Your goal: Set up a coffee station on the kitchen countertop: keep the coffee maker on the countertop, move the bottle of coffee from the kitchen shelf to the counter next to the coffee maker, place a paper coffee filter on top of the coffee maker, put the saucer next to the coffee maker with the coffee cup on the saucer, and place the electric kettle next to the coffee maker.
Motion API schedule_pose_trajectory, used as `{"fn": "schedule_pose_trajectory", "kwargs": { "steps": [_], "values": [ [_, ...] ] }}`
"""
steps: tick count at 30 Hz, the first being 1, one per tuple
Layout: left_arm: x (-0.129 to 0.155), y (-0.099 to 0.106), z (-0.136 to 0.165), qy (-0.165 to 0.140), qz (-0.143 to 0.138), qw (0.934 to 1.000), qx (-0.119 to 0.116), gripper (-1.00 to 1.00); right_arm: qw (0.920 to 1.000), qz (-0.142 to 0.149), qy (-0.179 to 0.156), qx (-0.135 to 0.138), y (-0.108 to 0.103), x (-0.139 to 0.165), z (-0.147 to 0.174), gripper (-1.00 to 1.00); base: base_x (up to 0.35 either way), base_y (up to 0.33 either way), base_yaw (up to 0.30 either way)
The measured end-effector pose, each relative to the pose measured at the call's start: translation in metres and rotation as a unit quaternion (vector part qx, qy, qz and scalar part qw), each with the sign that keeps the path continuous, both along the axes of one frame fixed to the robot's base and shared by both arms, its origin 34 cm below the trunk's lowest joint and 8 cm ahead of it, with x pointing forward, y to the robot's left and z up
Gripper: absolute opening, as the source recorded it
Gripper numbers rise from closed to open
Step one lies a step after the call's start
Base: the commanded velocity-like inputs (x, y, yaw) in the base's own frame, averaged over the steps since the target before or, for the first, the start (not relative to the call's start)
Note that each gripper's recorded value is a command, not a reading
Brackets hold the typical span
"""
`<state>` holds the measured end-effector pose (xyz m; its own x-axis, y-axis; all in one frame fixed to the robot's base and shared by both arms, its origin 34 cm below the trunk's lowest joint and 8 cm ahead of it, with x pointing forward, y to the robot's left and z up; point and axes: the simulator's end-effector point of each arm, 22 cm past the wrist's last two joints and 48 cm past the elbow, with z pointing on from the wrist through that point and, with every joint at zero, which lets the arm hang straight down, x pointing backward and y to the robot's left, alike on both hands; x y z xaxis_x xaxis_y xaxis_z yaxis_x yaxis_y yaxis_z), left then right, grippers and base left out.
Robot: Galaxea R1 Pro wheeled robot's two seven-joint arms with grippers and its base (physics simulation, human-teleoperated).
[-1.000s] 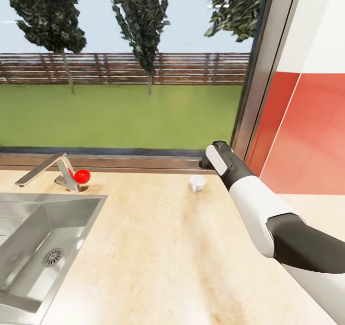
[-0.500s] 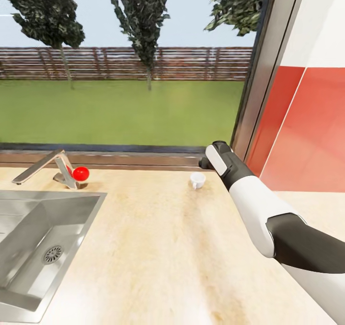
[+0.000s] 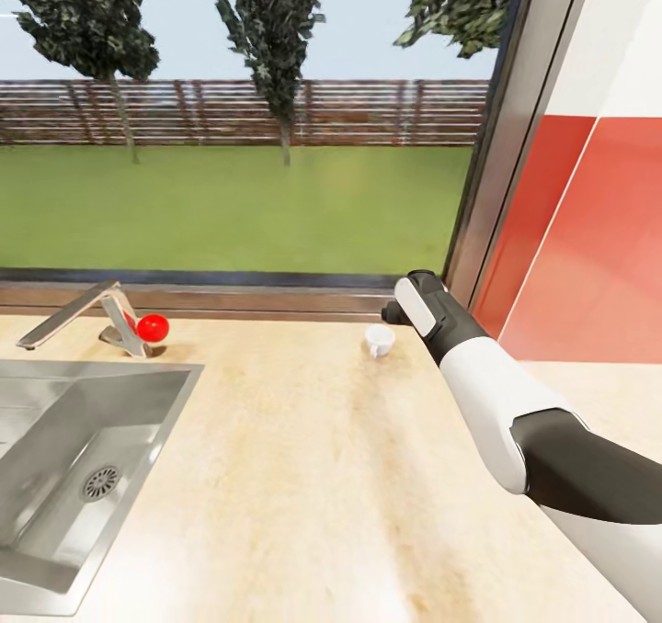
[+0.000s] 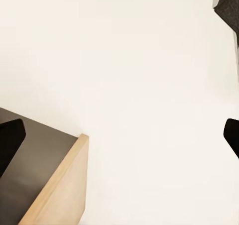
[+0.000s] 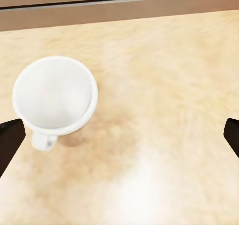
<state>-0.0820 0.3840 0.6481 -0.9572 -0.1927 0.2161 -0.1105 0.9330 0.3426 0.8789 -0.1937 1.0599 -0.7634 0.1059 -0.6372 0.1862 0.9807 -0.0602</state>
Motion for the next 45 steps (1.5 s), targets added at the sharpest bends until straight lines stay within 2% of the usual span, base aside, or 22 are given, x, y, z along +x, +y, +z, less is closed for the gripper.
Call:
{"fn": "schedule_pose_trajectory", "kwargs": {
  "steps": [21, 45],
  "values": [
    [-0.010, 0.003, 0.008, 0.017, -0.002, 0.9998, 0.001, 1.00, 0.9998, 0.000, 0.018, -0.001, 0.000, 0.002, -0.026, 1.00, 0.000, 0.000, 0.000],
    [-0.011, 0.002, 0.007, 0.017, 0.001, 0.9999, 0.002, 1.00, 0.9998, 0.001, 0.019, -0.002, 0.000, 0.001, -0.029, 1.00, 0.006, 0.009, 0.000]
  ]
}}
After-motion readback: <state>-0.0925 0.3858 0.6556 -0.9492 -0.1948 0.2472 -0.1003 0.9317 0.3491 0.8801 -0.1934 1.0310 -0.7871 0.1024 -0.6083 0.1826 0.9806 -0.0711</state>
